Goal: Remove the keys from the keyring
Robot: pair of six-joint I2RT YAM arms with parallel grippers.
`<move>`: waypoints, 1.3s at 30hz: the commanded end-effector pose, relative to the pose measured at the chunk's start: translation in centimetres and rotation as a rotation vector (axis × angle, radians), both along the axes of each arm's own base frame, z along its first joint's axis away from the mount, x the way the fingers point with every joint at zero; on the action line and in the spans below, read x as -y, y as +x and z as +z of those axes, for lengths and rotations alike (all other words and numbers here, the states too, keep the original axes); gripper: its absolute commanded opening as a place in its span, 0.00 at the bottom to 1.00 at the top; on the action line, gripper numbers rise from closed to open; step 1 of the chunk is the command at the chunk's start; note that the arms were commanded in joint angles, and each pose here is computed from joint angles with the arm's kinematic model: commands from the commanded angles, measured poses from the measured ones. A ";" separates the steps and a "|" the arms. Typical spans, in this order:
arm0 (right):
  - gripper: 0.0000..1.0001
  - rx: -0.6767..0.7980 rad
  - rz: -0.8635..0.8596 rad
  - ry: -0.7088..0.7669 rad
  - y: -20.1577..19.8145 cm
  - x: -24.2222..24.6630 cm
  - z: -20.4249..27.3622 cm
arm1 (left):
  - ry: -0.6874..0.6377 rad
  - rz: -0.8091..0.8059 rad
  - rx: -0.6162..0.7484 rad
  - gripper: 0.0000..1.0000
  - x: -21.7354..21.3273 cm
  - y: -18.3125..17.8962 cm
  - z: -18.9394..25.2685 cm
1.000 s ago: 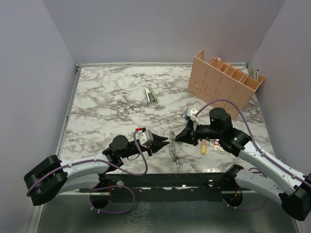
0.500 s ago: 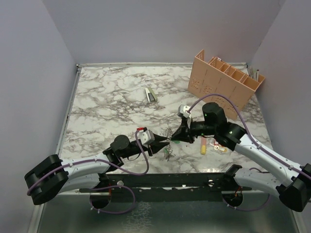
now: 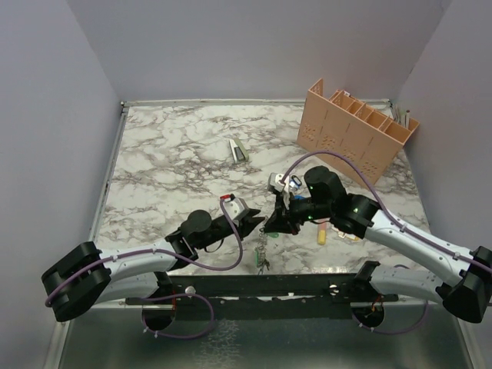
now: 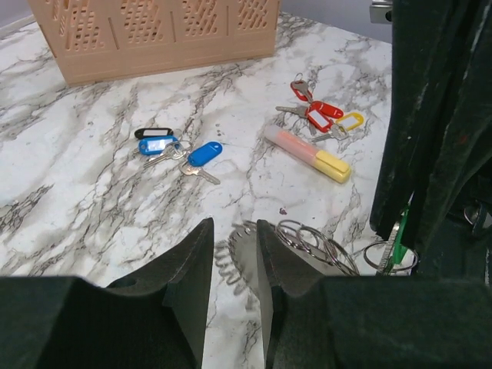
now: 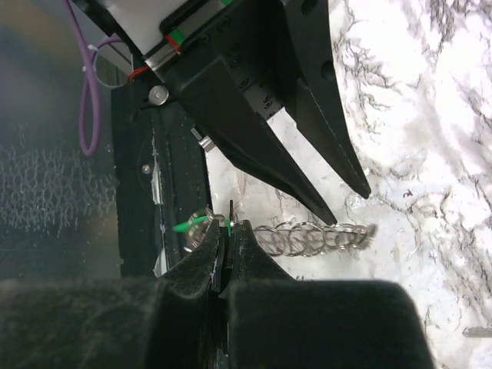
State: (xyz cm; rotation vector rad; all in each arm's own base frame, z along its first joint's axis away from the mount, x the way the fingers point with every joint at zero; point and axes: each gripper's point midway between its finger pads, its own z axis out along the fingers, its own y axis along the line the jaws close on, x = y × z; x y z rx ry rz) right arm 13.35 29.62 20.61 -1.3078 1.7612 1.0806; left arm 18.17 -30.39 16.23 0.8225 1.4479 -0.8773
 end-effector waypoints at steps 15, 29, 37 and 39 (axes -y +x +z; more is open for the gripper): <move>0.00 0.115 -0.222 -0.085 3.5 2.0 -0.5 | -0.027 -0.097 0.031 0.31 0.8 -1.4 1.6; 0.01 0.160 -0.235 -0.150 4.5 2.6 -2.0 | -0.045 -0.313 0.069 0.32 2.0 -4.9 2.3; 0.00 0.184 -0.190 -0.141 4.3 2.2 -1.8 | -0.049 -0.330 0.063 0.32 2.2 -5.1 2.4; 0.00 0.193 -0.182 -0.149 4.2 2.4 -1.9 | -0.056 -0.310 0.069 0.32 1.9 -4.9 2.6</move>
